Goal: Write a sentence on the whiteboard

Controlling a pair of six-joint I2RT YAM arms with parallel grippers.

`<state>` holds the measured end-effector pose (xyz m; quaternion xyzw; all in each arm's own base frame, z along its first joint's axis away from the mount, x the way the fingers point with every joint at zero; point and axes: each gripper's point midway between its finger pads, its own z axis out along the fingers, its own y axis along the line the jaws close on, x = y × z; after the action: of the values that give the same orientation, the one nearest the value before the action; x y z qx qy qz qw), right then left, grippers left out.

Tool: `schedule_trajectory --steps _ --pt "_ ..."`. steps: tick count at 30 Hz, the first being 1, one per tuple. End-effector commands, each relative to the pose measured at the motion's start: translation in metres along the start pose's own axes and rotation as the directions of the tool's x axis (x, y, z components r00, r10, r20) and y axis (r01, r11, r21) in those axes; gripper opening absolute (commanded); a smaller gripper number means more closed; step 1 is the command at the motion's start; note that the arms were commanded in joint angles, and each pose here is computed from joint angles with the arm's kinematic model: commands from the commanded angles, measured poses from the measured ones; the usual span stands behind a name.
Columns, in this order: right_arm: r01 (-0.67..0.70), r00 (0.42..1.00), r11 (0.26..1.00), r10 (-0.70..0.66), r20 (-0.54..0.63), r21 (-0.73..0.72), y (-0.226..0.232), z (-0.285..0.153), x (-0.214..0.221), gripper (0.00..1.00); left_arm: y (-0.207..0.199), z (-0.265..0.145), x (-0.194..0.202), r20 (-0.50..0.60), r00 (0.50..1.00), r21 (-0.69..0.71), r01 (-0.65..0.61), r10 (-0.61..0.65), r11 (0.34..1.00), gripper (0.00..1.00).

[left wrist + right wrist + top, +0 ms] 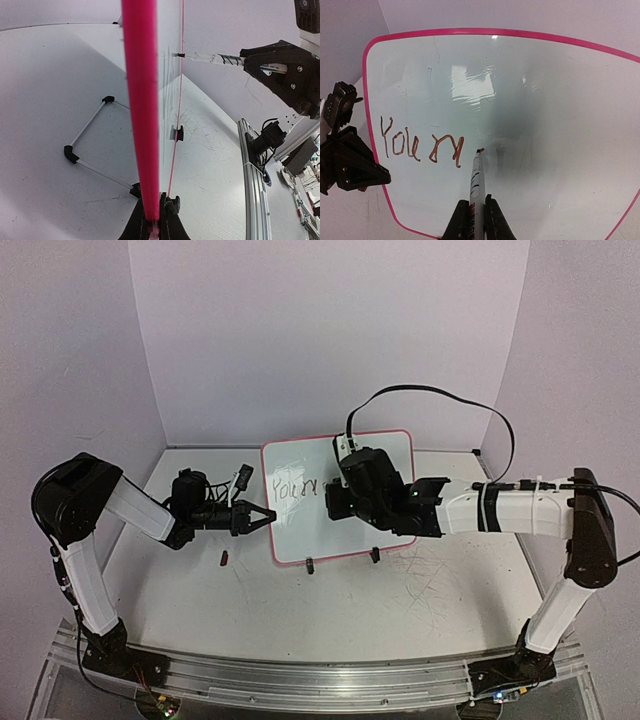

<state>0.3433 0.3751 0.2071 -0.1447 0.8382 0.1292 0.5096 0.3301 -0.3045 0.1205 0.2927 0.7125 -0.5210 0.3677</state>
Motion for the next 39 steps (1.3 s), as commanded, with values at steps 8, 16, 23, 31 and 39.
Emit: schedule_trajectory --steps 8,16,23,31,39 --pt "-0.005 0.999 1.000 0.005 0.031 0.011 0.001 0.003 -0.013 0.00 0.005 0.001 -0.010 0.012 0.999 -0.056 -0.049 0.049 0.997 0.00" --pt "-0.002 1.000 1.000 0.002 0.030 0.008 0.002 0.005 -0.013 0.00 0.006 0.001 -0.010 0.011 0.999 -0.056 -0.047 0.048 0.997 0.00" --pt "0.000 0.999 1.000 0.000 0.034 0.010 0.002 0.005 -0.015 0.00 0.006 0.001 -0.010 0.011 0.999 -0.056 -0.047 0.048 0.997 0.00" --pt "0.003 0.998 1.000 -0.002 0.058 -0.014 0.009 0.005 -0.023 0.00 0.007 0.002 -0.009 0.009 0.999 -0.054 -0.046 0.047 0.998 0.00" --pt "0.003 0.999 0.999 -0.001 0.038 -0.046 0.015 0.006 -0.016 0.00 0.005 0.001 -0.010 0.010 0.999 -0.054 -0.048 0.048 0.997 0.00"
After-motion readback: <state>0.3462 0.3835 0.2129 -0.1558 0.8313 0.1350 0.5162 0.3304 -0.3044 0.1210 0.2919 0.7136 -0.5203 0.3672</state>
